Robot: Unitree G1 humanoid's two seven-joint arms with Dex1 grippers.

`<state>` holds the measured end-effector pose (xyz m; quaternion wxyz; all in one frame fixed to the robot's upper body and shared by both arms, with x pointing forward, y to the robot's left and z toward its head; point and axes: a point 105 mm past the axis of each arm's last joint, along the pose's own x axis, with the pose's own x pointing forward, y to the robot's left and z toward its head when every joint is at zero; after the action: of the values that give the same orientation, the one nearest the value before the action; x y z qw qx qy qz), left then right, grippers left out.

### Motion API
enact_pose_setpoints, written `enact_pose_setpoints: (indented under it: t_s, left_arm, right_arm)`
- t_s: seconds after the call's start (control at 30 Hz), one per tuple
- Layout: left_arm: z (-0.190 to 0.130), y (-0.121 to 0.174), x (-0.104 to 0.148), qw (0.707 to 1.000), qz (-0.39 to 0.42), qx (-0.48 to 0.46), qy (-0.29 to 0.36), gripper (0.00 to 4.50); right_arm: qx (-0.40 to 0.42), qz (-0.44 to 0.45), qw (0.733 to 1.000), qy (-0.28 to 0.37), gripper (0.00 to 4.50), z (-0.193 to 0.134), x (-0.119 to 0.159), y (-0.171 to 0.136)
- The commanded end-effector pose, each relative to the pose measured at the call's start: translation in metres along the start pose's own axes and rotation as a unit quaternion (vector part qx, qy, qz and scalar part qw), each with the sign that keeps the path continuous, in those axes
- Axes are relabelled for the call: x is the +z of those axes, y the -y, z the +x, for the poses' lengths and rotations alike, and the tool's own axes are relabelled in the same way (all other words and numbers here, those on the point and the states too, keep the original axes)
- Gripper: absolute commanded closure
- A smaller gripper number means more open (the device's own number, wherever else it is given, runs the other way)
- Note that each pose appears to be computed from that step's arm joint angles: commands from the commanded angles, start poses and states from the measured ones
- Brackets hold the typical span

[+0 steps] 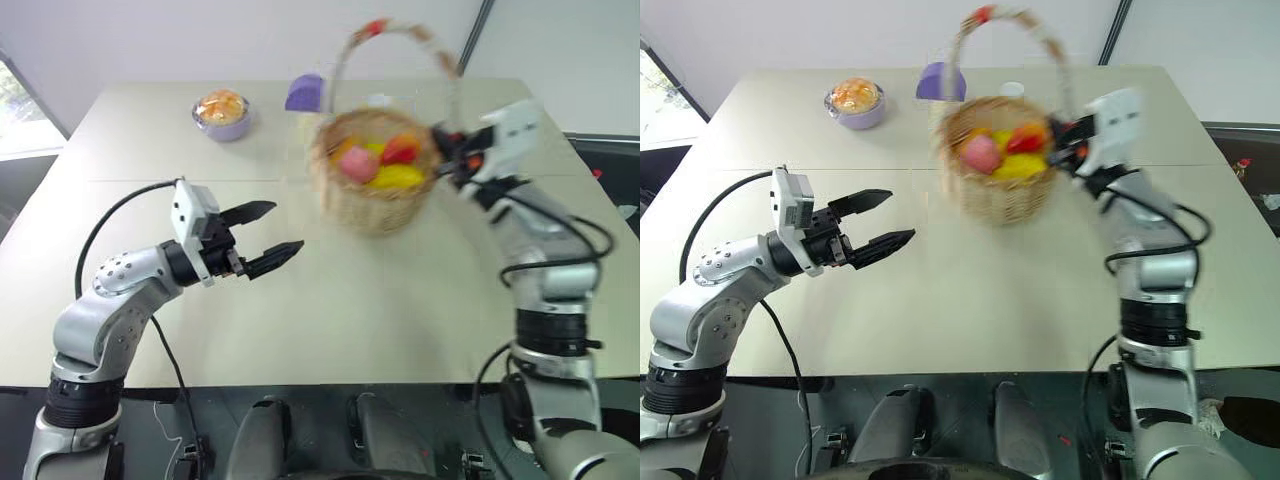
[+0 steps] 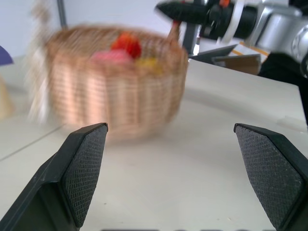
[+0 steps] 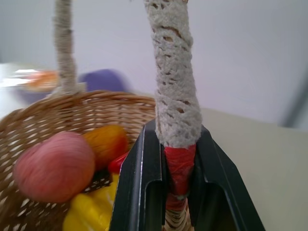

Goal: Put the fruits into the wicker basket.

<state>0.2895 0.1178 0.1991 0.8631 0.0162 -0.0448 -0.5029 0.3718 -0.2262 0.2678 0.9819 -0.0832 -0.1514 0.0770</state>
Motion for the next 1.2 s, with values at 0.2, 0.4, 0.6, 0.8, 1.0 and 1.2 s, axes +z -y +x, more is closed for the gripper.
enact_pose_setpoints:
  t_s: [0.2,0.4,0.6,0.8,1.0,1.2]
  left_arm:
    - [0.012,-0.002,0.012,0.999,0.029,-0.022,0.020,0.00]
    - [0.009,-0.007,0.010,0.999,0.034,-0.012,0.017,0.00]
    - [0.004,-0.023,0.008,0.999,0.046,0.018,0.007,0.00]
    - [-0.018,-0.056,0.002,0.994,0.053,0.097,-0.010,0.00]
    - [-0.058,-0.088,-0.012,0.977,0.040,0.209,-0.021,0.00]
    - [-0.083,-0.086,-0.025,0.967,0.033,0.250,-0.038,0.00]
  right_arm:
    - [-0.166,-0.044,0.985,-0.009,4.48,-0.020,-0.007,0.076]
    - [-0.179,-0.013,0.984,-0.004,3.00,-0.022,-0.016,0.081]
    - [-0.206,-0.046,0.977,0.018,0.98,-0.038,0.004,0.091]
    - [-0.113,-0.074,0.991,-0.001,0.98,-0.074,0.003,0.077]
    - [0.086,-0.096,0.989,-0.067,0.98,-0.090,-0.034,0.013]
    - [0.258,-0.035,0.962,-0.081,0.98,-0.091,-0.051,-0.065]
